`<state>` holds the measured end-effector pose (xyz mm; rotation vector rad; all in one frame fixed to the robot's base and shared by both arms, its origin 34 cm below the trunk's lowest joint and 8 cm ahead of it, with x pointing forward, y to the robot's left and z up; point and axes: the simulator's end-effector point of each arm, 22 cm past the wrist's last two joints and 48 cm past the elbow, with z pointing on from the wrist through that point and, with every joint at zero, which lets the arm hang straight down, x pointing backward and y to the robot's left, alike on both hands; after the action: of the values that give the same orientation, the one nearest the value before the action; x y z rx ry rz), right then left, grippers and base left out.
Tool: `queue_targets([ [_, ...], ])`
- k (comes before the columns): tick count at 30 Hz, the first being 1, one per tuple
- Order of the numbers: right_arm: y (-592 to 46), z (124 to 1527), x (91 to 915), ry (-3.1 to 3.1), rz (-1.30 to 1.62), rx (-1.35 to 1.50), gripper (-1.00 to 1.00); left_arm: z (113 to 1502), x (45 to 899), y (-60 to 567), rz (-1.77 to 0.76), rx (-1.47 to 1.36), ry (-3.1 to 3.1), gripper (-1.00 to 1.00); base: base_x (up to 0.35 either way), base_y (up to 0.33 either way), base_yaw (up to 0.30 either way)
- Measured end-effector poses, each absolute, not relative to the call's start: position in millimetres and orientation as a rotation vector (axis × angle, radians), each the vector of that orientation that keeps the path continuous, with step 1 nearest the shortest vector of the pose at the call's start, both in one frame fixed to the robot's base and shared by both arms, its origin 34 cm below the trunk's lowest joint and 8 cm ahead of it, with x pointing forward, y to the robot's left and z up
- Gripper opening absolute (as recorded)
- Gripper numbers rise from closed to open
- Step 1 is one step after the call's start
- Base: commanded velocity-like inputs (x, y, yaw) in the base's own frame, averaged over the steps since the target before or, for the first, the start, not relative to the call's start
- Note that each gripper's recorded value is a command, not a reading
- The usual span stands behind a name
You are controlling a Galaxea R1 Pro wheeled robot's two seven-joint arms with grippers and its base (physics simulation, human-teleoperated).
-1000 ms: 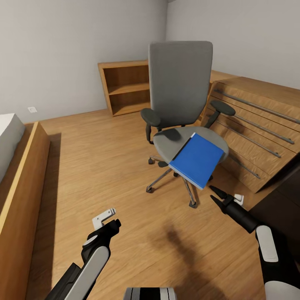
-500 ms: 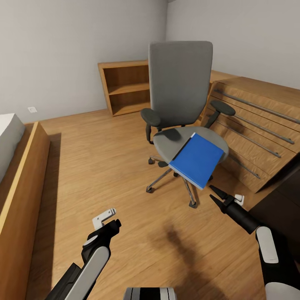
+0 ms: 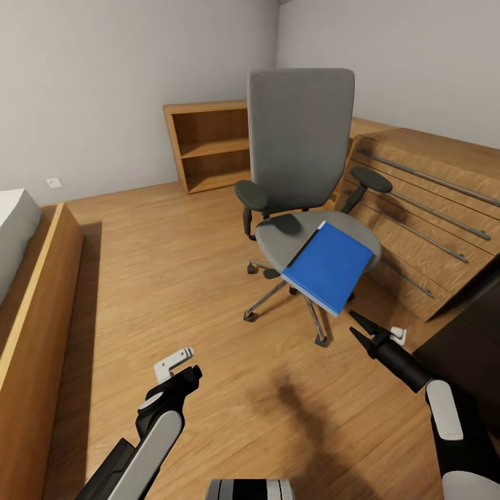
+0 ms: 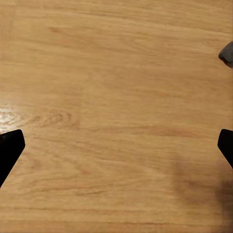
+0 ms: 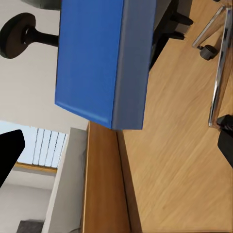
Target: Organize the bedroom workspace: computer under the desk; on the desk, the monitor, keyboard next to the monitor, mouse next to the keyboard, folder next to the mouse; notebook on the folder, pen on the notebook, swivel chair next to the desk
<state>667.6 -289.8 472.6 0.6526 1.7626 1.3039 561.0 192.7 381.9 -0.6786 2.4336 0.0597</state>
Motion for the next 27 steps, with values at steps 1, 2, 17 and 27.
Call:
queue_targets([
  [1, -289.8, 471.9, 667.5, 1.763, 1.303, 0.654, 1.00, 381.9, 561.0, 192.7, 0.060, -0.679, 2.434, 1.00, 0.000, 0.000, 0.000],
  [2, -289.9, 471.4, 667.6, 1.762, 1.302, 0.655, 1.00, 381.9, 561.0, 192.7, 0.059, -0.679, 2.434, 1.00, 0.000, 0.000, 0.000],
  [17, -299.5, 467.8, 671.5, 1.742, 1.237, 0.653, 1.00, 381.9, 561.0, 192.8, 0.060, -0.678, 2.433, 1.00, 0.000, 0.000, 0.000],
  [27, -303.4, 451.5, 670.7, 1.764, 1.201, 0.691, 1.00, 381.8, 560.8, 192.8, 0.060, -0.679, 2.434, 1.00, 0.000, 0.000, 0.000],
])
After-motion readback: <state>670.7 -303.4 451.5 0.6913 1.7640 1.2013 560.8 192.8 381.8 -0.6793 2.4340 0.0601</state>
